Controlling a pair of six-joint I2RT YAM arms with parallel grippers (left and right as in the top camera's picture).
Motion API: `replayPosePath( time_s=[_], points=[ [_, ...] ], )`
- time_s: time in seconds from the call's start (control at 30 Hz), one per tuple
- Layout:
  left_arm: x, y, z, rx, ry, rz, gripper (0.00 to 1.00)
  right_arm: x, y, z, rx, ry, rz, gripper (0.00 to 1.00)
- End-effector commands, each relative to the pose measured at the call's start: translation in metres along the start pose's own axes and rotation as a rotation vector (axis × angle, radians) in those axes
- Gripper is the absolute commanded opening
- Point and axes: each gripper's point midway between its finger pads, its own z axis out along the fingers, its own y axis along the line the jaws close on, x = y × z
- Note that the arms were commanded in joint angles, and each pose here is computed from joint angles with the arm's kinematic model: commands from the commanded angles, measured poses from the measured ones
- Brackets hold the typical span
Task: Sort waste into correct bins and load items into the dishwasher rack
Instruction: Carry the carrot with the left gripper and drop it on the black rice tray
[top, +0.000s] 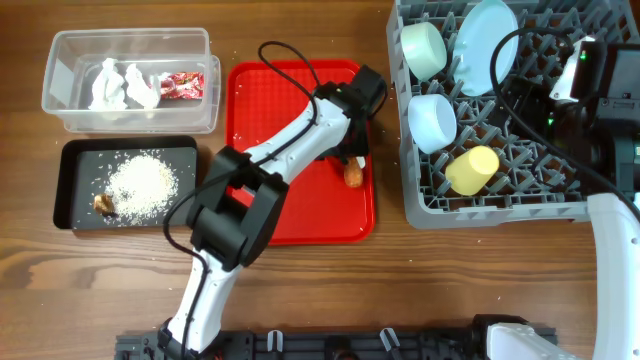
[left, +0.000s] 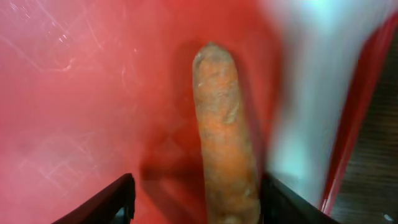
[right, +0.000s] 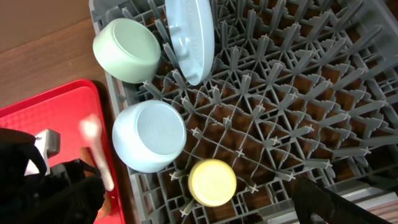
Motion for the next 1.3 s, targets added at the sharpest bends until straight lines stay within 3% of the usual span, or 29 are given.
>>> replayPosePath(
  time_s=[0.0, 0.1, 0.3, 0.4, 0.5, 0.73, 0.97, 1.1, 1.27],
  points=[
    [0.005, 0.006, 0.015, -0.031, 0.024, -0.002, 0.52, -0.001, -0.005, 0.004, 0.029, 0.005, -0.001, 1.00],
    [0.004, 0.009, 0.017, -0.041, 0.023, -0.006, 0.37, -0.001, -0.005, 0.004, 0.030, 0.006, -0.001, 1.00],
    [0.011, 0.023, 0.016, -0.080, 0.066, -0.011, 0.28, 0.000, -0.005, 0.004, 0.030, 0.011, -0.016, 1.00],
    [0.013, 0.037, 0.014, -0.111, 0.097, -0.030, 0.11, 0.000, -0.005, 0.004, 0.030, 0.011, -0.024, 1.00],
    [0.012, 0.056, 0.008, -0.140, 0.129, -0.056, 0.05, 0.000, -0.005, 0.004, 0.030, 0.010, -0.024, 1.00],
    [-0.008, 0.109, -0.039, -0.171, 0.161, -0.150, 0.04, -0.002, -0.005, 0.004, 0.026, -0.001, -0.024, 1.00],
    [-0.038, 0.164, -0.112, -0.124, 0.066, -0.259, 0.04, -0.005, -0.004, 0.004, 0.024, -0.010, -0.023, 1.00],
    [-0.053, 0.205, -0.148, -0.113, -0.025, -0.353, 0.04, -0.006, -0.004, 0.004, 0.022, -0.015, -0.023, 1.00],
    [-0.058, 0.286, -0.170, -0.180, -0.066, -0.545, 0.04, -0.007, -0.003, 0.004, 0.021, -0.021, -0.022, 1.00]
  ],
)
